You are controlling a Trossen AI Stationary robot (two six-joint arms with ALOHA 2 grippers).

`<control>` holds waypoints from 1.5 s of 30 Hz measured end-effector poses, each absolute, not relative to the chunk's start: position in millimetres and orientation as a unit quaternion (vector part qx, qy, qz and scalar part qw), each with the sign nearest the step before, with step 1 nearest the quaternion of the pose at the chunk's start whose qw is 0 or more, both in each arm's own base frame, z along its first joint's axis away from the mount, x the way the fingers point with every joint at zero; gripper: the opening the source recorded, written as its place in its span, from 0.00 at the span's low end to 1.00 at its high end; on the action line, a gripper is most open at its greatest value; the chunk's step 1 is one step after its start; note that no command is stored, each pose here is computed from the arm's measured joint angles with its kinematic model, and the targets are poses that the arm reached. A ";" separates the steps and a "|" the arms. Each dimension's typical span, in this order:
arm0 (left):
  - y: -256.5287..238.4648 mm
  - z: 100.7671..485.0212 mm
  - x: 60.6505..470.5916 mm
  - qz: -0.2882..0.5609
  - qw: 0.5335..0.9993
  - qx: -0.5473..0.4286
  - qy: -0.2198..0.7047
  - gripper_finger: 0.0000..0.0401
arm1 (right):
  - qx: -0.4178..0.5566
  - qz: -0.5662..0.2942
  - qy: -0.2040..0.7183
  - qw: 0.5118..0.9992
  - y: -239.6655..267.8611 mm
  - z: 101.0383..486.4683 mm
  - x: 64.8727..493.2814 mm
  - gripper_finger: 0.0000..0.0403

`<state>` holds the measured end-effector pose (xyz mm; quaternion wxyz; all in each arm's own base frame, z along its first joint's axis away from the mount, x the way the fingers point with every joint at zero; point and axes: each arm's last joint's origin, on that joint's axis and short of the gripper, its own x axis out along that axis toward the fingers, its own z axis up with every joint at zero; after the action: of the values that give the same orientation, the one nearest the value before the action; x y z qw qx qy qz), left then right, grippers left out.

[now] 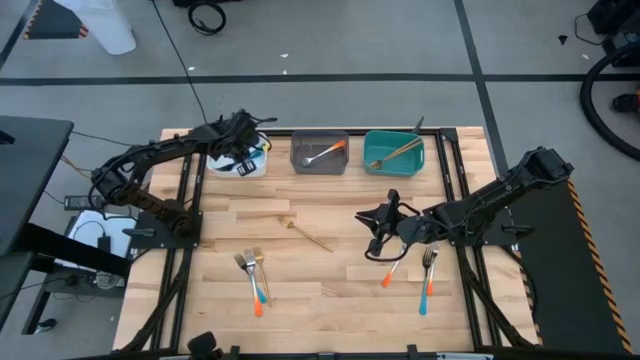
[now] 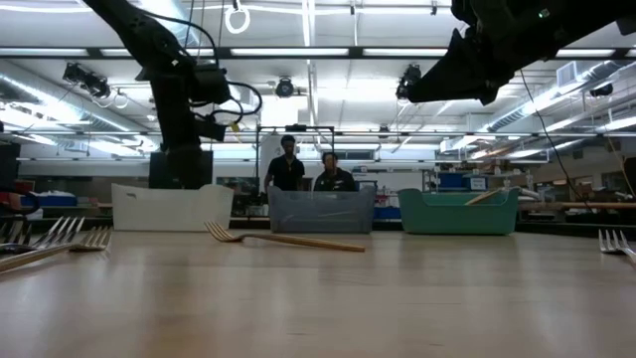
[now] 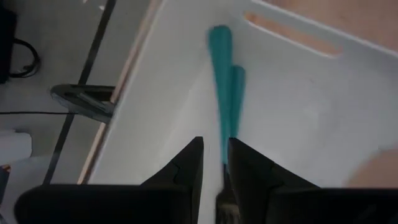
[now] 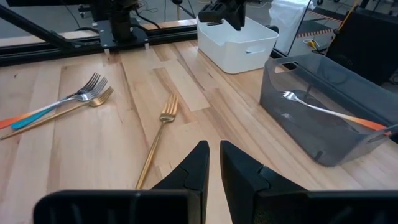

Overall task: Sort silverware by color (type)
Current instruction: Put the gold fork into the green bin

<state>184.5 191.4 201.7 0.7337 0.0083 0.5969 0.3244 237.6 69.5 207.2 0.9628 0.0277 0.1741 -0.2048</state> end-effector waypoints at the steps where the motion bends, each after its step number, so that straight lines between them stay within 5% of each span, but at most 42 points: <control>1: 189.0 202.3 184.6 0.319 0.732 0.007 0.602 0.20 | 0.028 -0.205 0.174 0.963 69.5 207.2 237.6 0.12; 21: 142.1 216.8 211.1 0.256 0.765 0.065 0.587 0.20 | 0.027 -0.212 0.175 0.961 64.9 207.2 239.0 0.12; 31: 108.3 218.8 229.2 0.251 0.735 0.187 0.602 0.20 | 0.022 -0.210 0.173 0.962 65.0 207.9 239.3 0.12; 45: 50.5 219.2 255.3 0.078 0.807 0.221 0.541 0.20 | 0.021 -0.210 0.171 0.963 65.1 208.5 239.5 0.12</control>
<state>255.3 50.5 219.2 0.8075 0.2210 0.5413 0.0783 239.5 65.1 208.5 0.9626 0.0206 0.1705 -0.2097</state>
